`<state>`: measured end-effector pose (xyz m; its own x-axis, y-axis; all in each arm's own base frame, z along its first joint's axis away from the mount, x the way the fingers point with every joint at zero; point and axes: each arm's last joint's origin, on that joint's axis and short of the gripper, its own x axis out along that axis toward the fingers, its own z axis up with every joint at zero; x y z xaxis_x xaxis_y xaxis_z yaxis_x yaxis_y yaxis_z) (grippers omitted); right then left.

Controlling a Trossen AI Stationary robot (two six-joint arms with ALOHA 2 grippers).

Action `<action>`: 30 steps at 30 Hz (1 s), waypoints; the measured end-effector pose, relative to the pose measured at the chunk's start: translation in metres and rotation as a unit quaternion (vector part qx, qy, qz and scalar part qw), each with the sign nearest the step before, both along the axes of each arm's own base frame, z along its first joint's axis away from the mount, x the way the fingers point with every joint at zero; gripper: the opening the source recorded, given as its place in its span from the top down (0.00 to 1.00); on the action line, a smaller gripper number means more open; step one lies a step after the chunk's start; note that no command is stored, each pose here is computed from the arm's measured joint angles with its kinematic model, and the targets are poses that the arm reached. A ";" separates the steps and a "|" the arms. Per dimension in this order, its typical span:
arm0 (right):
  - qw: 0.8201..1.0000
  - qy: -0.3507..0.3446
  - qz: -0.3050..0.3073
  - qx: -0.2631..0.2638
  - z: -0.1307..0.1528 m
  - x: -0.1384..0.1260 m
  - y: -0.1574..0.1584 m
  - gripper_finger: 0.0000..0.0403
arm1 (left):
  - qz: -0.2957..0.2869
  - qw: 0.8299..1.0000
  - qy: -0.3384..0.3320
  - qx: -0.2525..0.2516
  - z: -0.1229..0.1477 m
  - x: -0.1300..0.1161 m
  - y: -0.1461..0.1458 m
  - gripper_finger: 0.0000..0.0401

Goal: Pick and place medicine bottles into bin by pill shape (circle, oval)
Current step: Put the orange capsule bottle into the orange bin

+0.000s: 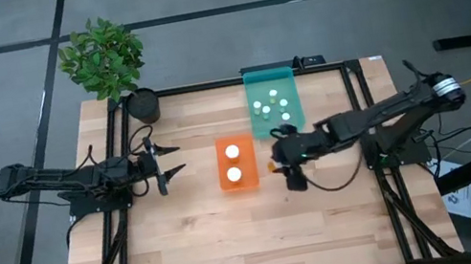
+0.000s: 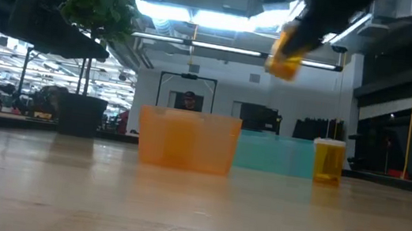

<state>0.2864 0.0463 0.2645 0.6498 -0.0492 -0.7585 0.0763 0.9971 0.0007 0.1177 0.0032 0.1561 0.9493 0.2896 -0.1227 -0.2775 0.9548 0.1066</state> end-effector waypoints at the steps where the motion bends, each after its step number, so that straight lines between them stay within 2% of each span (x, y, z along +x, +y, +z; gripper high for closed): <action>1: 1.000 -0.002 0.008 -0.010 0.002 0.007 -0.001 0.52 | 0.000 1.000 0.000 0.000 0.000 0.000 0.000 0.36; 6: 0.998 0.007 0.030 -0.045 0.002 0.051 -0.013 0.53 | 0.000 1.000 0.000 0.000 0.000 0.000 0.000 0.36; 12: 0.996 0.053 0.040 -0.058 -0.028 0.092 -0.031 0.53 | 0.000 1.000 0.000 0.000 0.000 0.000 0.000 0.36; 17: 0.995 0.085 0.038 -0.032 -0.057 0.104 -0.045 0.53 | 0.000 1.000 0.000 0.000 0.000 0.000 0.000 0.36; 21: 0.996 0.076 0.035 -0.032 -0.070 0.113 -0.047 0.53 | 0.000 1.000 0.000 0.000 0.000 0.000 0.000 0.36; 26: 0.993 0.098 0.044 -0.037 -0.089 0.118 -0.049 0.53 | 0.000 1.000 0.000 0.000 0.000 0.000 0.000 0.36; 30: 0.994 0.099 0.036 -0.038 -0.095 0.120 -0.057 0.53 | 0.000 1.000 0.000 0.000 0.000 0.000 0.000 0.36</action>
<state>0.4066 -0.0105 0.1696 0.4915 -0.0692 -0.8681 -0.0043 0.9966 -0.0819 0.1177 0.0032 0.1560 0.9492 0.2896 -0.1234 -0.2774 0.9548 0.1071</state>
